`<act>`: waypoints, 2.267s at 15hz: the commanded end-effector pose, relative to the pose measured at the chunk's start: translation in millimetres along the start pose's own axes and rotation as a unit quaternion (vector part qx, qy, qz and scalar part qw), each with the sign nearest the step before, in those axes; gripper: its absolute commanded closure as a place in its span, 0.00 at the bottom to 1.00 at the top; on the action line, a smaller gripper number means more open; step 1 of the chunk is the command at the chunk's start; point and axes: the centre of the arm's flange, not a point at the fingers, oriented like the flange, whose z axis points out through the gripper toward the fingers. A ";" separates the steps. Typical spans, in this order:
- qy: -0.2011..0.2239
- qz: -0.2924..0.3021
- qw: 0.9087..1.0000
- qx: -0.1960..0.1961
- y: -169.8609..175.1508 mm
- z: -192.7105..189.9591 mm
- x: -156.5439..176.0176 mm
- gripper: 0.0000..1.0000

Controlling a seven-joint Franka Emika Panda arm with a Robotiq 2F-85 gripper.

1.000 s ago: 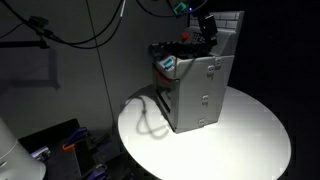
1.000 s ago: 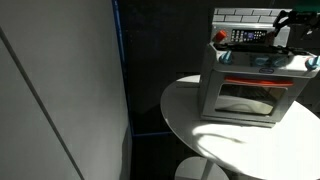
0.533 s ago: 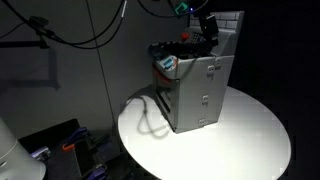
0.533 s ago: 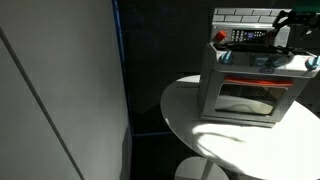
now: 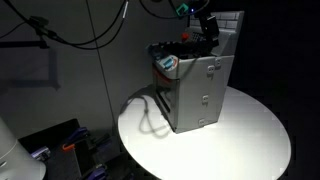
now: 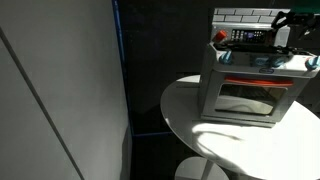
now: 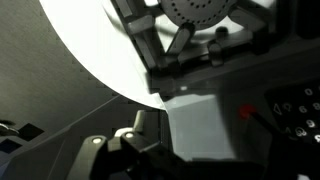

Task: Press the top orange button on the microwave oven controlling panel of the stove

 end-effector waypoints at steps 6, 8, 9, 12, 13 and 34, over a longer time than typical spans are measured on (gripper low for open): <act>0.001 0.014 1.000 0.001 -10.0 0.0 12.9 0.00; 0.002 0.014 1.000 0.001 -10.5 0.4 13.9 0.00; 0.003 0.014 1.000 0.001 -10.7 0.7 14.3 0.00; 0.005 0.015 1.000 0.000 -11.2 2.1 16.4 0.00; 0.007 0.016 1.000 0.000 -11.3 2.7 17.6 0.00; 0.002 0.016 1.000 0.021 -10.3 -10.3 15.0 0.00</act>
